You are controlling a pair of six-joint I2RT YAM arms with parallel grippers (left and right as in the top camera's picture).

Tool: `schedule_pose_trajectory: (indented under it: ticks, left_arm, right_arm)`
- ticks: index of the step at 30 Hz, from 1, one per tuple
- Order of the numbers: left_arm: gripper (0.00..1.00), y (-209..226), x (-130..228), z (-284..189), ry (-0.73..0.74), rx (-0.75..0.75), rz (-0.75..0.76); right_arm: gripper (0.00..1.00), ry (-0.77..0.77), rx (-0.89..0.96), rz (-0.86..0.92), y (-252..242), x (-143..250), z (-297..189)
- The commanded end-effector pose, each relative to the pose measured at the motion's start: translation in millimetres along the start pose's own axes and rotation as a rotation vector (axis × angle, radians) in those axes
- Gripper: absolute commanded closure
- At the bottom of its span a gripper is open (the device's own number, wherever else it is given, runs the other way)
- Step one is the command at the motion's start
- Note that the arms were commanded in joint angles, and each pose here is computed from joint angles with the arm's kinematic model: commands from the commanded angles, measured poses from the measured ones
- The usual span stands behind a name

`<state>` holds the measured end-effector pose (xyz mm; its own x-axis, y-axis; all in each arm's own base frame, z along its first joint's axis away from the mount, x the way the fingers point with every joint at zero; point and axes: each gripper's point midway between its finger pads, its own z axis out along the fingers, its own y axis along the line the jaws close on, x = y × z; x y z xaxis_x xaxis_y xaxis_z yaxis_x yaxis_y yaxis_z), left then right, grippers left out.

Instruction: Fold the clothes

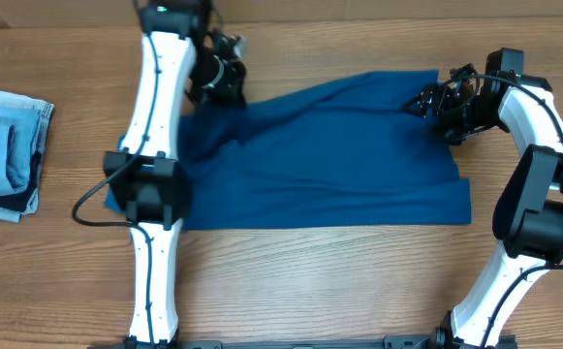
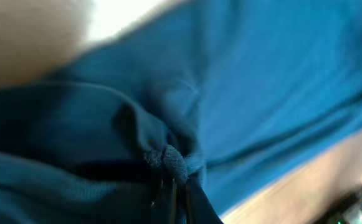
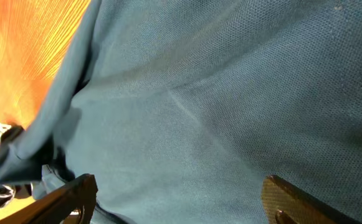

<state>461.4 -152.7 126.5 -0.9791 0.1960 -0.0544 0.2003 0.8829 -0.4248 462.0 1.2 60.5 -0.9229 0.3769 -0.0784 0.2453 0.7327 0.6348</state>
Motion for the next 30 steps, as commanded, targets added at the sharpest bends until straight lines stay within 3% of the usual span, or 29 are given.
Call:
schedule_pose_trajectory:
  ticks: [1, 4, 6, 9, 14, 15, 16, 17, 19, 21, 25, 30]
  left_arm:
    - [0.96, -30, 13, 8, 0.049, -0.021, -0.028]
    - [0.93, -43, 18, 18, 0.064, -0.084, -0.063]
    - [0.81, -47, 20, 21, 0.067, -0.109, -0.071]
    - [0.72, -47, 21, 21, 0.062, -0.137, -0.085]
    - [0.77, -44, 19, 9, 0.029, -0.174, -0.086]
    - [0.72, -29, 16, -2, -0.001, -0.257, -0.089]
    - [0.55, -13, 14, -10, -0.023, -0.331, -0.096]
    - [0.46, -2, 11, -16, -0.039, -0.367, -0.106]
    - [0.37, 27, 2, -20, -0.059, -0.381, -0.132]
    - [0.37, 56, -3, -17, -0.057, -0.377, -0.183]
    - [0.4, 93, -16, 3, -0.061, -0.199, -0.239]
    - [0.41, 97, -28, 35, -0.052, -0.05, -0.171]
  right_arm:
    - [0.12, -0.027, -0.014, -0.023, 10, -6, -9]
    - [0.12, -0.027, -0.014, -0.022, 10, -6, -9]
    - [0.12, -0.027, -0.014, -0.023, 10, -6, -9]
    - [0.12, -0.027, -0.014, -0.023, 10, -6, -9]
    - [0.12, -0.03, -0.015, -0.024, 10, -7, -9]
    - [0.12, -0.03, -0.015, -0.024, 10, -7, -9]
    - [0.12, -0.03, -0.015, -0.024, 10, -7, -9]
    - [0.12, -0.03, -0.015, -0.024, 10, -7, -9]
    - [0.12, -0.029, -0.015, -0.023, 10, -7, -9]
    - [0.11, -0.024, -0.014, -0.019, 9, -5, -9]
    - [0.11, -0.021, -0.013, -0.016, 9, -4, -9]
    - [0.11, -0.021, -0.013, -0.016, 9, -4, -9]
